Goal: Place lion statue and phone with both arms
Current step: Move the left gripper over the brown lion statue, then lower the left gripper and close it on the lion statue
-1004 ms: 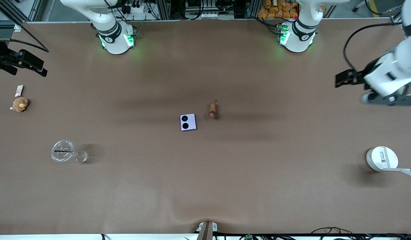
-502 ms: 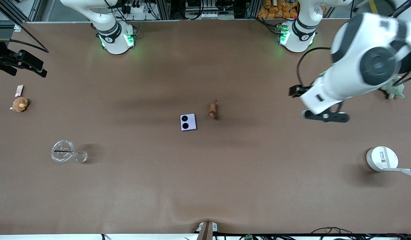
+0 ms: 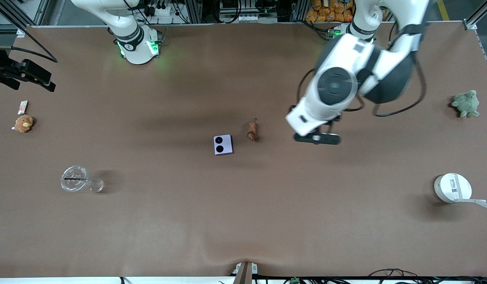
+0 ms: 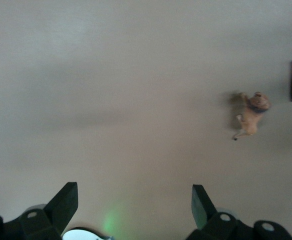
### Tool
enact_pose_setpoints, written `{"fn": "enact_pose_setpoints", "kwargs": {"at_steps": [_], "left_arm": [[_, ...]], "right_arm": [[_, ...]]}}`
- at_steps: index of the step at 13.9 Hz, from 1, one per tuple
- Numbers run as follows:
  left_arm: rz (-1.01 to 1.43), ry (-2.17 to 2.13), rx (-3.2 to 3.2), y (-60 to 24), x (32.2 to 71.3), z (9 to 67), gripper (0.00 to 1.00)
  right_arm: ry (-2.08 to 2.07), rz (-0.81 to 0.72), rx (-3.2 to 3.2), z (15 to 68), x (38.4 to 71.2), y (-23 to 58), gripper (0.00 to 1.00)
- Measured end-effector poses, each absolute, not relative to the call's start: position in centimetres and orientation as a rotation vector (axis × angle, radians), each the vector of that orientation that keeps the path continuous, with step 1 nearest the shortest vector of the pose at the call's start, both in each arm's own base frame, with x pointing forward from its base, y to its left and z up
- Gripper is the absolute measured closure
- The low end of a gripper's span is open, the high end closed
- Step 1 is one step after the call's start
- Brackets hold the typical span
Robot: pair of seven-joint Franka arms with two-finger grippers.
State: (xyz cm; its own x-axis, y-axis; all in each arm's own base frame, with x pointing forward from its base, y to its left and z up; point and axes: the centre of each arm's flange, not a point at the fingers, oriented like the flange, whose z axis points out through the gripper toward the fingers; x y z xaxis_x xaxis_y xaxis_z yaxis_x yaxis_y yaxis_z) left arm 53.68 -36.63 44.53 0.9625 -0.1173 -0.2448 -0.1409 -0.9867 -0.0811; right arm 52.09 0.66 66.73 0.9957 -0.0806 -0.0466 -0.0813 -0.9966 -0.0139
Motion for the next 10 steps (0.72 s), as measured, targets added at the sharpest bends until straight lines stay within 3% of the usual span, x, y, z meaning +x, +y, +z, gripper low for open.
{"fn": "enact_pose_setpoints", "kwargs": {"at_steps": [5, 10], "left_arm": [[0.193, 0.146, -3.018, -48.0, 48.7, 38.3, 0.00], [0.169, 0.074, -3.007, -52.3, 46.9, 29.4, 0.00]], "right_arm": [[0.127, 0.082, -3.123, 66.4, 52.3, 0.7, 0.00], [0.128, 0.091, -3.123, 66.1, 52.4, 0.6, 0.00]]}}
